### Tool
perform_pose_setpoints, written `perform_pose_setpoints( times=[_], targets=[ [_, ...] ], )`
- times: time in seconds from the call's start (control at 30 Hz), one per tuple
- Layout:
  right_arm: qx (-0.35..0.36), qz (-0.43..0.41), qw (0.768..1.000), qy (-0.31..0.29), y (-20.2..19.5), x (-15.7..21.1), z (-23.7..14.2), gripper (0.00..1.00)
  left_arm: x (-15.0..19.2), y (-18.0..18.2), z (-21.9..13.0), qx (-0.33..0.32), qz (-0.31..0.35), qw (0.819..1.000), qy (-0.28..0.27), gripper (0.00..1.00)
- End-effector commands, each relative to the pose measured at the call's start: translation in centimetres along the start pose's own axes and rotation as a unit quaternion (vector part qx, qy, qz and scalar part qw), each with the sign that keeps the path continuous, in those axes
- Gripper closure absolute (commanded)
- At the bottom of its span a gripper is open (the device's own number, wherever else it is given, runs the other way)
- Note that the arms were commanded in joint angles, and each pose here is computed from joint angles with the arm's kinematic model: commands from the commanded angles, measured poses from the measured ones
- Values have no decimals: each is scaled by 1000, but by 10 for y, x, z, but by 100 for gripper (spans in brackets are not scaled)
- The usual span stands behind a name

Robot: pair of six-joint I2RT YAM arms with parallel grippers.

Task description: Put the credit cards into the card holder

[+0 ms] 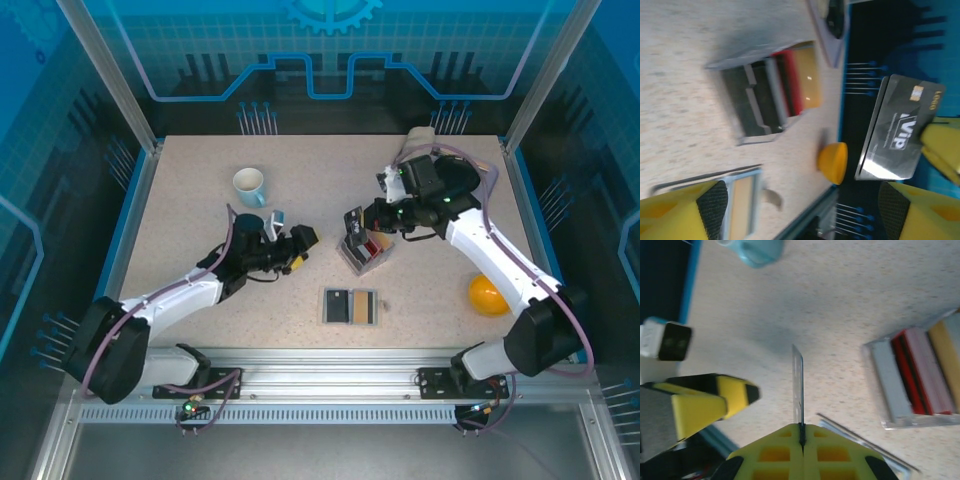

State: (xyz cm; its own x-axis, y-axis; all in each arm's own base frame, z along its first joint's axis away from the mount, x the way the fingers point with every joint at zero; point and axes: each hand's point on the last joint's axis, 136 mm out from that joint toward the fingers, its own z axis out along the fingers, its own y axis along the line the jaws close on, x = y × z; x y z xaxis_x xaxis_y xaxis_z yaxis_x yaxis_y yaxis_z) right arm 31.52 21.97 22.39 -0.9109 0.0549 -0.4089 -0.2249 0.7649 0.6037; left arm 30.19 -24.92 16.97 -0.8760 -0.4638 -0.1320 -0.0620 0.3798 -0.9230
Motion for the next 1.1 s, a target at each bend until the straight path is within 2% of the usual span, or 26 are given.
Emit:
perform_pose_setpoints(
  times=[0.0, 0.13, 0.37, 0.67, 0.73, 0.8, 0.9, 1.07],
  targets=[
    [-119, 28, 992, 11, 37, -1, -11, 99, -6, -60, 0, 104, 19, 994, 26, 17],
    [-144, 39, 989, 16, 42, -1, -12, 99, -9, -86, 2, 143, 32, 989, 37, 16],
    [-182, 56, 982, 24, 49, -1, -10, 99, -11, -97, 8, 164, 31, 985, 52, 22],
    [-180, 76, 980, 33, 38, 0, -1, 97, -10, -111, 0, 188, 40, 980, 50, 69],
    [-182, 76, 980, 35, 38, 0, 0, 96, -9, -113, -1, 190, 41, 980, 50, 83],
    [-183, 76, 980, 35, 38, 0, 0, 95, -9, -113, -2, 191, 41, 980, 49, 91],
    [-186, 75, 979, 38, 39, 1, 0, 91, -9, -115, -3, 193, 41, 979, 49, 98],
    [-200, 73, 976, 44, 43, 2, -1, 71, -9, -119, -5, 202, 39, 977, 49, 100]
  ],
)
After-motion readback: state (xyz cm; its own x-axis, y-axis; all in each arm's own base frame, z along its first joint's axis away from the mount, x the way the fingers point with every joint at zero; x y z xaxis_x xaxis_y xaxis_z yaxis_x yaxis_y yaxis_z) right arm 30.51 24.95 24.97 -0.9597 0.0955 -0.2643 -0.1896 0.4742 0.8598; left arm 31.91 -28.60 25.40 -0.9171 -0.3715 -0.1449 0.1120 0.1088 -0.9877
